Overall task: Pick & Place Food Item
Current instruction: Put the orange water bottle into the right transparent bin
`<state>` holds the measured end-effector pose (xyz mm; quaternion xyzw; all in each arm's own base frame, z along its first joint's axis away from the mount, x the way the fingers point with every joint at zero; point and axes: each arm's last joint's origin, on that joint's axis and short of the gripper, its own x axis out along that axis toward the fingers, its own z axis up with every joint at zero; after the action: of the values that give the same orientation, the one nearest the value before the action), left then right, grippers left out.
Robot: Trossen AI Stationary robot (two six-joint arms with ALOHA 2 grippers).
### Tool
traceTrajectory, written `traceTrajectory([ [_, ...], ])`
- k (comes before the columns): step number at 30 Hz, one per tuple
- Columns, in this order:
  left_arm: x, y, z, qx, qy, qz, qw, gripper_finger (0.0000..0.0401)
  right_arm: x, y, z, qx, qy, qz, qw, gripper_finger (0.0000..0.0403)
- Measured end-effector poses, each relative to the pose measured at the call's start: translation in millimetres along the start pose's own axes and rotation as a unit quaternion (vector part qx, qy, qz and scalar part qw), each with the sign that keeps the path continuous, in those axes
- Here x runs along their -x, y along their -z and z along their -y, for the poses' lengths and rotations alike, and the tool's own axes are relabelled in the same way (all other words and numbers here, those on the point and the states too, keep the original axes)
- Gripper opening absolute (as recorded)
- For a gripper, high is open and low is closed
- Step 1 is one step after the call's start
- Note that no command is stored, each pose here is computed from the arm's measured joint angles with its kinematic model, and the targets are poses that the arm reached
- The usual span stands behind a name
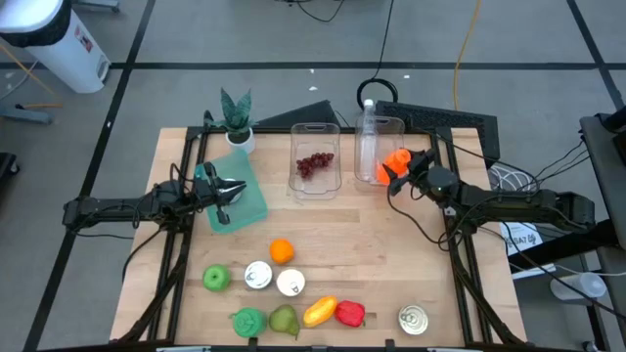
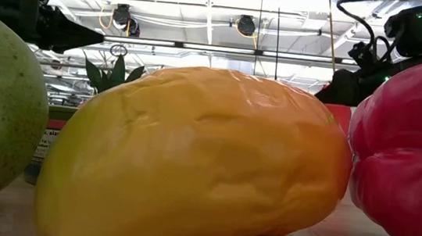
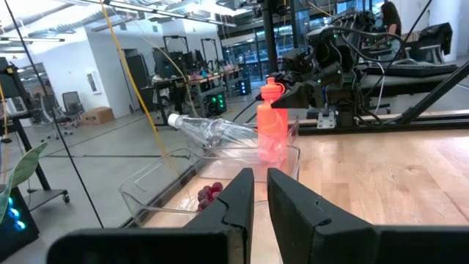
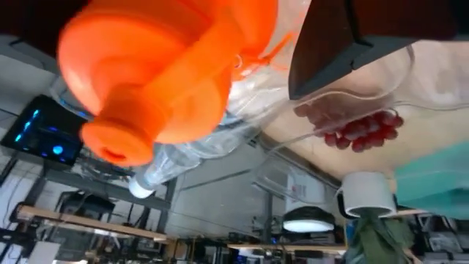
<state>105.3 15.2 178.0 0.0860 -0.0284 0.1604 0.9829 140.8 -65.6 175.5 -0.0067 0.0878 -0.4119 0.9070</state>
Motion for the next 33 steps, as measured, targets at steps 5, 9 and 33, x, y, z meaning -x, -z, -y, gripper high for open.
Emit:
traceTrajectory([
  [5,0,0,0,-0.002,0.0,0.0,1.0,0.0051,0,-1,0,0.002,0.005,0.004,1.0,0.0368],
  [9,0,0,0,-0.001,0.0,0.0,1.0,0.0051,0,-5,0,-0.004,0.004,0.024,1.0,0.0369],
  [33,0,1,0,-0.004,0.0,-0.003,1.0,0.0051,11,-89,-21,0.049,0.013,0.042,0.998,0.0337],
])
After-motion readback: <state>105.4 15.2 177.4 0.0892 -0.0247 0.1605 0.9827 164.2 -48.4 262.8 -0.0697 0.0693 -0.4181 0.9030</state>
